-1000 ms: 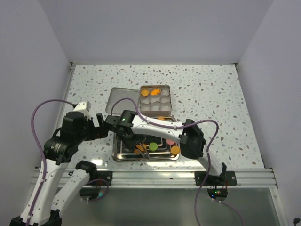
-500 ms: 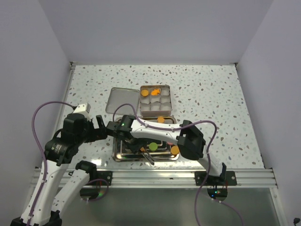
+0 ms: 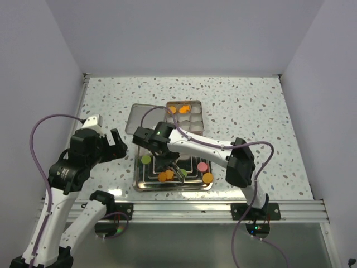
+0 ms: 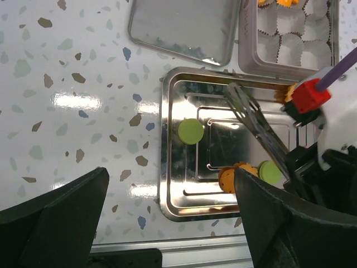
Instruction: Pack the cookies
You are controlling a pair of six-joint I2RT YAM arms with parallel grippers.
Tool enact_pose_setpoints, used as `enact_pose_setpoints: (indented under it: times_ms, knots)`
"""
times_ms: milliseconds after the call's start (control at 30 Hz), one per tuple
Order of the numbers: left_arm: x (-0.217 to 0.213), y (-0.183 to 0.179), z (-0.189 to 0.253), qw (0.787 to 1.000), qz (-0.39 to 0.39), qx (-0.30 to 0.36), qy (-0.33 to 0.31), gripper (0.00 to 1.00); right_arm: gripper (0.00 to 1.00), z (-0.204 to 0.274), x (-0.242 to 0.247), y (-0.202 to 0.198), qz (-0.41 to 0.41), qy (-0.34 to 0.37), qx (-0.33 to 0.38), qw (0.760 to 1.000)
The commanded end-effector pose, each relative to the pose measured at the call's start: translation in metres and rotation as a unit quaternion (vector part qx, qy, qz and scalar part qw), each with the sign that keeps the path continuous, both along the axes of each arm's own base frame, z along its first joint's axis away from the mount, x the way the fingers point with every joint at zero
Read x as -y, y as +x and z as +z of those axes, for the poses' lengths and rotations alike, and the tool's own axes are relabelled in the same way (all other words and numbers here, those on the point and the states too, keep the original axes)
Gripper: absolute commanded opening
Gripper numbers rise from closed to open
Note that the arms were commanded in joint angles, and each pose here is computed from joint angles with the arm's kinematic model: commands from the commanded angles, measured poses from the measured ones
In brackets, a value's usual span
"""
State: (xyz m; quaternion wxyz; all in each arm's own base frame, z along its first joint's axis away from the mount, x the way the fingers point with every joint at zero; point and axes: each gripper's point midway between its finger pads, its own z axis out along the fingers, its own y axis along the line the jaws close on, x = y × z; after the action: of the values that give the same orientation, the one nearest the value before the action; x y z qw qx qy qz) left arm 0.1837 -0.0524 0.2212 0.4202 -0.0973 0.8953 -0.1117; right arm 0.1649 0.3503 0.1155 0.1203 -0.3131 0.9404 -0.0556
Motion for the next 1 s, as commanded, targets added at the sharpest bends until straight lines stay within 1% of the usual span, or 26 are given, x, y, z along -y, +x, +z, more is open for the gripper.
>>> enact_pose_setpoints:
  times_ms: [0, 233, 267, 333, 367, 433, 467, 600, 667, 800, 833, 933, 967]
  knots:
    - [0.000, 0.009, 0.021, 0.999, 0.011, 0.030, -0.006, 1.00, 0.36, 0.051, 0.062, -0.002, -0.025, -0.058, -0.001, 0.998]
    - [0.007, 0.008, 0.008, 1.000, -0.004, 0.011, -0.015, 1.00, 0.39, 0.055, 0.055, -0.018, -0.025, -0.016, -0.042, 0.999]
    - [0.014, 0.008, 0.005, 0.999, -0.019, 0.006, -0.026, 1.00, 0.39, 0.056, 0.054, -0.024, -0.024, -0.003, -0.054, 0.998]
    - [0.026, 0.009, 0.004, 0.998, -0.044, 0.003, -0.045, 1.00, 0.39, 0.060, 0.044, -0.026, -0.029, 0.030, -0.056, 0.998]
    - [0.037, 0.010, 0.005, 0.995, -0.067, 0.005, -0.068, 1.00, 0.39, 0.065, 0.038, -0.026, -0.032, 0.048, -0.056, 0.997]
    - [0.048, 0.012, 0.008, 0.992, -0.082, 0.009, -0.092, 1.00, 0.40, 0.075, 0.026, -0.027, -0.039, 0.085, -0.060, 0.994]
    - [0.056, 0.015, 0.012, 0.989, -0.089, 0.012, -0.116, 1.00, 0.40, 0.085, 0.019, -0.025, -0.039, 0.106, -0.054, 0.992]
    - [0.073, 0.027, 0.016, 0.982, -0.082, -0.007, -0.169, 1.00, 0.40, 0.111, 0.003, -0.020, -0.046, 0.162, -0.037, 0.985]
    - [0.084, 0.034, 0.021, 0.976, -0.080, -0.021, -0.202, 1.00, 0.40, 0.121, -0.002, -0.017, -0.049, 0.180, -0.028, 0.982]
    - [0.099, 0.043, 0.030, 0.965, -0.079, -0.048, -0.244, 1.00, 0.40, 0.134, -0.007, -0.008, -0.056, 0.198, -0.009, 0.978]
    - [0.100, 0.043, 0.023, 0.963, -0.064, -0.079, -0.250, 1.00, 0.40, 0.134, -0.006, -0.003, -0.063, 0.195, -0.002, 0.979]
    - [0.105, 0.043, 0.022, 0.955, -0.050, -0.114, -0.268, 1.00, 0.40, 0.143, -0.005, 0.008, -0.071, 0.197, 0.022, 0.978]
    - [0.111, 0.041, 0.020, 0.947, -0.049, -0.135, -0.287, 1.00, 0.40, 0.149, -0.005, 0.014, -0.076, 0.200, 0.034, 0.976]
